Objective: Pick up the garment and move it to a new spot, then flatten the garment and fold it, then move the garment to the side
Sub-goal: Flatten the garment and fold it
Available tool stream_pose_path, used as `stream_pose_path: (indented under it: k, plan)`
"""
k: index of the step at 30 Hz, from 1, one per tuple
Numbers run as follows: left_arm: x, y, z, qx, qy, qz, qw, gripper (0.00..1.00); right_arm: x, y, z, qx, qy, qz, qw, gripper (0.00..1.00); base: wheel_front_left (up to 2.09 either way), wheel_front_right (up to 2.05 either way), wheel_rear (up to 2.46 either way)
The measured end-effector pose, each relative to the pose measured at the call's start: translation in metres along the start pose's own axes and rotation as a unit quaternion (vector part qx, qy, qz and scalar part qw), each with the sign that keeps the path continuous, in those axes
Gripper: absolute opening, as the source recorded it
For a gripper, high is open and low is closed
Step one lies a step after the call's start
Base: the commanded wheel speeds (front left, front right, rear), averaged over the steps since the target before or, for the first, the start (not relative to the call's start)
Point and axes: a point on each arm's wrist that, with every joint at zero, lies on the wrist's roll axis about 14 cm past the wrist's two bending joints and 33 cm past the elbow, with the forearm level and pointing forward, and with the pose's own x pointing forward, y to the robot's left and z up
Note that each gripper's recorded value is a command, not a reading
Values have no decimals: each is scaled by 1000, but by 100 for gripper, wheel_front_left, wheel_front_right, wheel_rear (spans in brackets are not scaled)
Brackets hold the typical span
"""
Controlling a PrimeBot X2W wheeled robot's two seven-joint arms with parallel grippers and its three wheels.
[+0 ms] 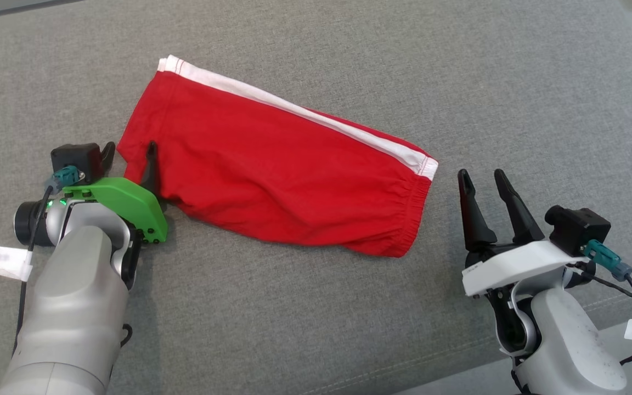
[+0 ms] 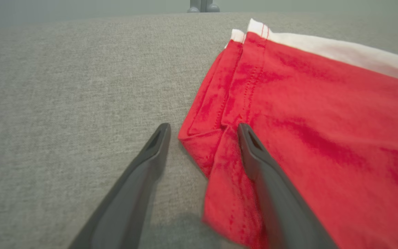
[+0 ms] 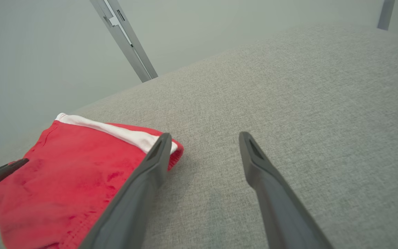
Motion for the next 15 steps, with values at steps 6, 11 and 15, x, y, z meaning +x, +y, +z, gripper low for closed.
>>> stream_pose_path:
  k: [6, 11, 15]
  plan:
    - [-1, -7, -7, -7, 15, -4, 1000, 0, -4, -2, 4, -2, -5, -4, 1000, 100, 0, 0, 0]
    - [-9, -11, -1, -21, 6, -4, 1000, 0, -12, -6, 9, 2, -11, -12, 1000, 100, 0, 0, 0]
    - [-25, -10, 9, -51, -24, 10, 998, 0, -22, -7, 8, 8, -10, -17, 1000, 100, 0, 0, 0]
